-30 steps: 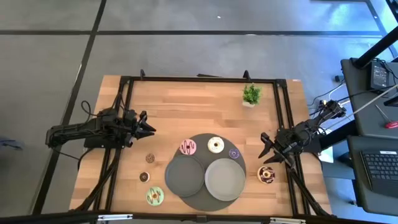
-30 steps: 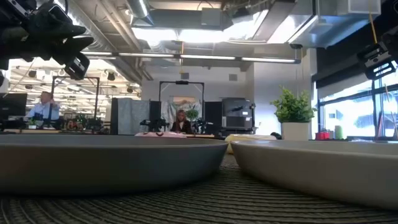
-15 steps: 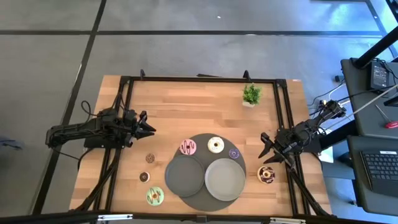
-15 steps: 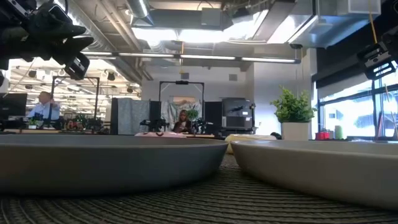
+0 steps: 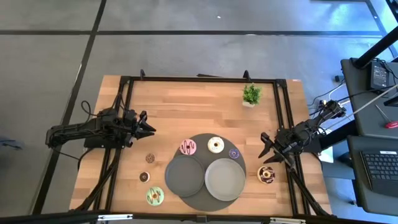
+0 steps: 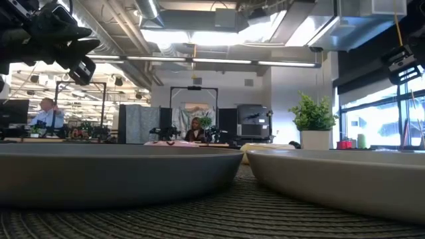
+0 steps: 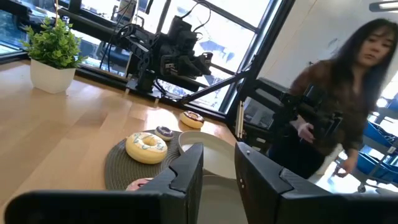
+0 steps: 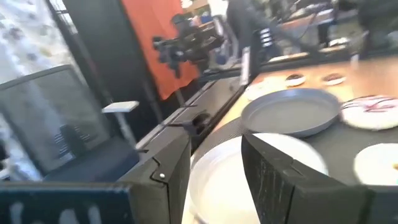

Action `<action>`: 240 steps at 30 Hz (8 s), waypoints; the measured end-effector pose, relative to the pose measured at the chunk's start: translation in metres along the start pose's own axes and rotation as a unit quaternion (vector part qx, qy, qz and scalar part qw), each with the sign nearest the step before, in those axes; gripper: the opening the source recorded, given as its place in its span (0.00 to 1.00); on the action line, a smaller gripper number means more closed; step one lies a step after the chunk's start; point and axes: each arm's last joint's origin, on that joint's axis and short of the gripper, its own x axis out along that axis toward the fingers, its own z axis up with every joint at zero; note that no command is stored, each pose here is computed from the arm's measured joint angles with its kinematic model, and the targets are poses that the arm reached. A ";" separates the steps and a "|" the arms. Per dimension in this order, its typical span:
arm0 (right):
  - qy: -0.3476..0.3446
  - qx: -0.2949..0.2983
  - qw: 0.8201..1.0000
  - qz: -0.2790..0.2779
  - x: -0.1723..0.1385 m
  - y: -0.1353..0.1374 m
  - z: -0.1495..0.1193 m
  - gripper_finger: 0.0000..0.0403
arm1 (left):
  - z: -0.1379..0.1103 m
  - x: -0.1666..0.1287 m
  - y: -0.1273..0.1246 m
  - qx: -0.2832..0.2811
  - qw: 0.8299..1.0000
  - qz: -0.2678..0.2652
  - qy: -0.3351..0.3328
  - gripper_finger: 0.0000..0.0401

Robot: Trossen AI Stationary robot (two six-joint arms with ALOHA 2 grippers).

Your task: Pick & Place donuts

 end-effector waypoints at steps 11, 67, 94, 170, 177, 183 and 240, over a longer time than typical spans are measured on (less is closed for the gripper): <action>-0.087 -0.057 0.979 -0.174 -0.002 -0.008 0.011 0.36 | 0.000 0.000 0.000 0.000 1.000 0.000 0.000 0.22; 0.601 0.223 0.725 -0.252 0.094 0.006 0.035 0.36 | 0.002 0.000 0.002 0.067 0.997 0.035 -0.017 0.22; 0.685 0.186 0.654 -0.262 0.121 0.009 -0.022 0.30 | 0.002 0.000 0.002 0.067 0.997 0.035 -0.017 0.22; 0.549 0.120 0.772 -0.298 0.216 -0.060 0.120 0.45 | 0.018 -0.002 -0.007 0.034 0.995 -0.006 -0.090 0.22; 0.474 0.072 0.813 -0.330 0.153 -0.040 0.159 0.45 | 0.037 0.006 -0.019 0.001 1.000 -0.021 -0.012 0.22; 0.372 0.102 0.836 -0.389 0.104 -0.036 0.151 0.45 | 0.059 0.033 -0.031 -0.032 0.991 -0.007 0.130 0.22; 0.275 0.079 0.902 -0.323 0.094 -0.046 0.108 0.45 | -0.047 0.102 -0.031 -0.320 0.654 0.370 0.577 0.01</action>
